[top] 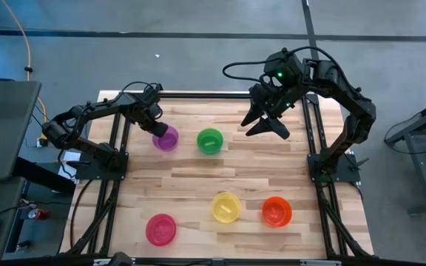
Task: Nest bowls inside each other
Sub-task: Stack the violet bowl on the green bowl, then stack the orange bowl on the violet bowl
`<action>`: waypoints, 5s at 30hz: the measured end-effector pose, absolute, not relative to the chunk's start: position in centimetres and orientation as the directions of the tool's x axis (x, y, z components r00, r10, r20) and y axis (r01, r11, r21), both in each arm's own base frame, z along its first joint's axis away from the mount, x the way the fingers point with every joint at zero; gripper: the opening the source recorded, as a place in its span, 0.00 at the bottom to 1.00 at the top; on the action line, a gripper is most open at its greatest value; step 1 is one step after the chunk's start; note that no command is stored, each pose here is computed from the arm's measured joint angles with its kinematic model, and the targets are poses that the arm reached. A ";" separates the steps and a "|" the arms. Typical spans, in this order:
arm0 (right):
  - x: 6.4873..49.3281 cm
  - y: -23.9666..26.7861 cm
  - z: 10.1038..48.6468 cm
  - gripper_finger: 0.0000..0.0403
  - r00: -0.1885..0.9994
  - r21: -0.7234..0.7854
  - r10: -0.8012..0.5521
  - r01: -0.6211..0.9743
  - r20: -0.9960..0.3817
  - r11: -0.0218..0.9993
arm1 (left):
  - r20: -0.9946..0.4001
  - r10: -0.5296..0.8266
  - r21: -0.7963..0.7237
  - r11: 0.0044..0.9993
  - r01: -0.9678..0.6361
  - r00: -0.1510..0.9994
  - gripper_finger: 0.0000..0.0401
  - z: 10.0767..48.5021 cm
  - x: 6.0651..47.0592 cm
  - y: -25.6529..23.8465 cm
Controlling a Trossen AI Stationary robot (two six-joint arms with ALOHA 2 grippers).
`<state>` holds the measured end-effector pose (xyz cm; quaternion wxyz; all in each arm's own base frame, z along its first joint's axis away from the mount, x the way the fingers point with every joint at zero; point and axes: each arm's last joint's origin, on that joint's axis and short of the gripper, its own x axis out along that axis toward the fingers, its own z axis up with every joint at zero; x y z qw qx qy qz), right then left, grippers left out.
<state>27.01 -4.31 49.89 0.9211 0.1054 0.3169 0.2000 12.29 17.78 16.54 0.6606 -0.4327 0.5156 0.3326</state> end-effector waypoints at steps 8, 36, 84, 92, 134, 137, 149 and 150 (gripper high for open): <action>24.8 -3.1 51.4 0.43 0.743 0.211 0.444 -0.393 -0.500 0.895 | -0.941 -0.066 -0.331 0.396 -0.856 0.333 0.00 16.7 12.8 17.4; 12.6 -1.3 41.3 0.37 0.484 0.322 -0.069 0.676 -0.873 0.662 | -0.819 0.076 -0.437 0.560 -0.703 0.569 0.00 25.1 20.8 16.1; 14.8 6.8 33.0 0.37 0.460 0.451 0.121 0.725 -0.880 0.521 | -0.962 0.061 -0.147 0.705 -0.694 0.266 0.00 19.9 32.3 19.0; 14.9 6.9 33.0 0.37 0.472 0.462 0.123 0.720 -0.873 0.518 | -0.959 0.035 -0.170 0.725 -0.667 0.282 0.01 19.6 33.1 18.1; 16.6 15.3 20.8 0.37 0.084 0.134 0.115 0.823 -0.990 0.552 | -0.618 0.075 -0.382 0.842 -0.382 0.782 0.60 36.0 26.8 13.5; 15.9 15.1 20.4 0.37 0.116 0.148 0.093 0.834 -0.989 0.532 | -0.614 0.077 -0.388 0.838 -0.384 0.786 0.60 36.2 26.7 13.5; 15.6 15.0 16.6 0.36 0.202 0.275 0.197 0.830 -0.959 0.486 | -0.609 0.062 -0.407 0.831 -0.379 0.791 0.60 36.2 27.0 12.9; 15.5 15.0 16.6 0.34 0.200 0.273 0.196 0.830 -0.960 0.487 | -0.609 0.062 -0.407 0.831 -0.379 0.791 0.60 36.2 27.0 12.9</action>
